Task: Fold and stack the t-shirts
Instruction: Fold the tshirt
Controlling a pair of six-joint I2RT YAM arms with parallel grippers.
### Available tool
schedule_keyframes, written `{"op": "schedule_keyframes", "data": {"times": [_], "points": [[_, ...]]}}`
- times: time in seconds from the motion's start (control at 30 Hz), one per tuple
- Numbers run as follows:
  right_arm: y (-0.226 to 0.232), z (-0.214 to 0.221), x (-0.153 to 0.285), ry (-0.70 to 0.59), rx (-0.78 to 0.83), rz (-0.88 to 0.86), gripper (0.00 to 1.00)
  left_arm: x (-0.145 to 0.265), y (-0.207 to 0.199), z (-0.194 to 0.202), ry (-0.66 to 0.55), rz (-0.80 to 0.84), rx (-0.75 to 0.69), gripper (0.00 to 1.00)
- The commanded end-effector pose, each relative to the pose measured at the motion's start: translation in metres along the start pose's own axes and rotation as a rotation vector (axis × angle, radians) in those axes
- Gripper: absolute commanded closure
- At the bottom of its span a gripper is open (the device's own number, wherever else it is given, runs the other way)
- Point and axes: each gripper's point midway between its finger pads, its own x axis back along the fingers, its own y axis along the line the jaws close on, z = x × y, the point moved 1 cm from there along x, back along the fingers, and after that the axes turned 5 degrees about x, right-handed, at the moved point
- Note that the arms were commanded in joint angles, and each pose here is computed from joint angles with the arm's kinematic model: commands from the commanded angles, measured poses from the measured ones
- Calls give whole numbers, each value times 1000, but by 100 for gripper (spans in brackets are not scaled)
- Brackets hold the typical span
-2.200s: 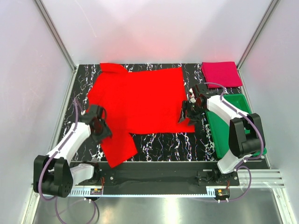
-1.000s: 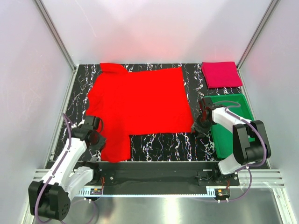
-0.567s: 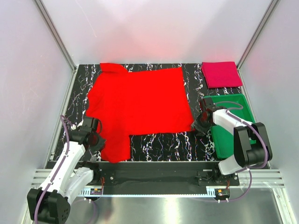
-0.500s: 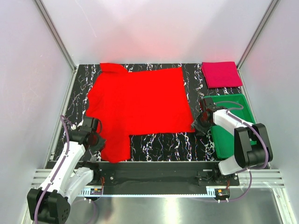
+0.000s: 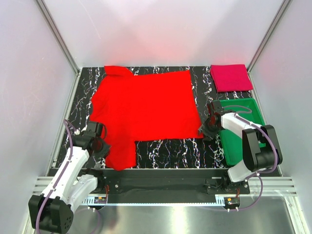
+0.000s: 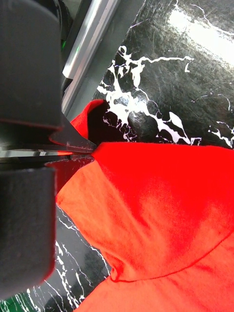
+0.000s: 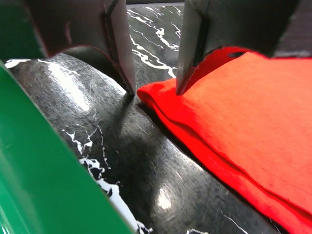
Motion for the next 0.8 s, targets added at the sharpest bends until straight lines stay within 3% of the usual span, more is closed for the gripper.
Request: {"op": "schedule_keyframes", "data": {"times": [0.0,0.1,0.2,0.23,0.37,0.53,0.77], "points": [[5,-9,-7,-31,-10,-1,55,14,-17,-9,-23,67,-10,100],[5,-11,-13,-33,-1,10,57,15,-19,-10,-24,72,-19,100],[4,-7,-15,-4,0,11,70,18,-20,-10,-23,83,-20,100],[0,-1,-14,15,0,20,80,19,-21,-10,-23,87,-21,100],[-12,14,-2,41,28,26,97,32,-23,-13,-40,123,-28,100],[-29,37,6,128,88,47,100,50,-15,-14,-66,132,-44,100],[-36,46,27,142,131,37,100,66,-4,-4,-27,127,-21,100]]}}
